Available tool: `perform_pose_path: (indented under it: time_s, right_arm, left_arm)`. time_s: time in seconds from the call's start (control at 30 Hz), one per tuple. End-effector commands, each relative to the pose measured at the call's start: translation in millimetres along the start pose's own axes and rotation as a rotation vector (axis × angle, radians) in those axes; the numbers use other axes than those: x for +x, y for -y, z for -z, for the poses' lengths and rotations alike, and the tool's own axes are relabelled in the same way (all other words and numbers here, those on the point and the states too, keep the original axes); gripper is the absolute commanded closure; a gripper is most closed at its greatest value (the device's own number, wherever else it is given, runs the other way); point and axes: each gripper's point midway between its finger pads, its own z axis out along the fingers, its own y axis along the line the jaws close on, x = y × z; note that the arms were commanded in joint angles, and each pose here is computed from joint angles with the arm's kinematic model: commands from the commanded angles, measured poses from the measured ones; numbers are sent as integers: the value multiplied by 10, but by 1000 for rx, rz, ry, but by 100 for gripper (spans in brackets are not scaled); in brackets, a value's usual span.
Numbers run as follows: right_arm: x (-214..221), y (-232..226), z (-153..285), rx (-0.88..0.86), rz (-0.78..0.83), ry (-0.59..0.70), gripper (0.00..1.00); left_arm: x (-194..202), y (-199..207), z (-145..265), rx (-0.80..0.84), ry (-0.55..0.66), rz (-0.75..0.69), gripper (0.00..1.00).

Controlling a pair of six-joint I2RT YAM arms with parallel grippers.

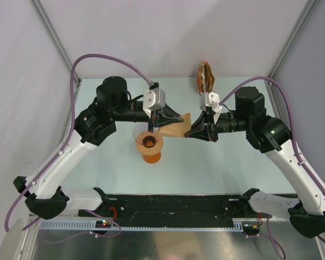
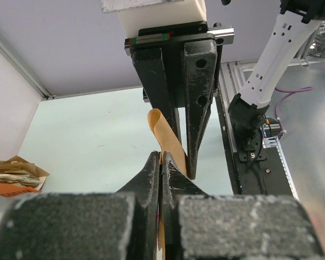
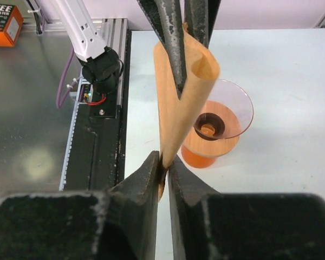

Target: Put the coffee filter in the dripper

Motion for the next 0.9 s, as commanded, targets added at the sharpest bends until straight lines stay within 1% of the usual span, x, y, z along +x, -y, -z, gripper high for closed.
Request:
perform_pose_path:
  time_s: [0.0,0.03,0.07,0.17,0.2,0.23,0.27,0.33,0.4,0.47,0.57,0.7,0.8,0.87]
  right_arm:
    - [-46,-17,18,-12,25,21,91]
    - [-47,-13,13,-13,26,23,95]
    - [-55,-9,11,-13,28,26,98]
    - [-68,-3,8,-12,30,30,100]
    - [-72,1,8,-11,30,31,100]
    - [-82,-5,10,-12,33,35,100]
    - [-91,-9,12,-12,34,37,100]
    - [-104,-8,12,-10,34,41,100]
    - [-112,-9,9,-9,36,43,100]
    - [-117,-13,1,-9,38,44,100]
    - [-121,-11,-16,-3,40,40,100]
    - [-133,8,-34,12,31,33,100]
    - [-139,39,-40,25,21,25,100]
    - [-142,48,-34,32,17,24,100]
  left_arm:
    - [-231,2,70,-15,47,-23,100]
    - [-234,-1,71,-16,47,-22,100]
    - [-234,-1,72,-16,47,-21,100]
    - [-234,0,75,-17,49,-22,100]
    - [-228,5,72,-14,48,-22,97]
    - [-216,6,68,-12,47,-18,91]
    - [-207,19,61,-5,46,-15,77]
    - [-177,36,34,13,43,0,58]
    - [-158,43,-7,30,40,22,46]
    - [-133,39,-55,45,35,43,41]
    - [-114,46,-121,71,32,61,39]
    - [-80,103,-213,118,29,71,42]
    - [-47,105,-262,129,23,75,48]
    - [-43,103,-267,130,22,73,55]
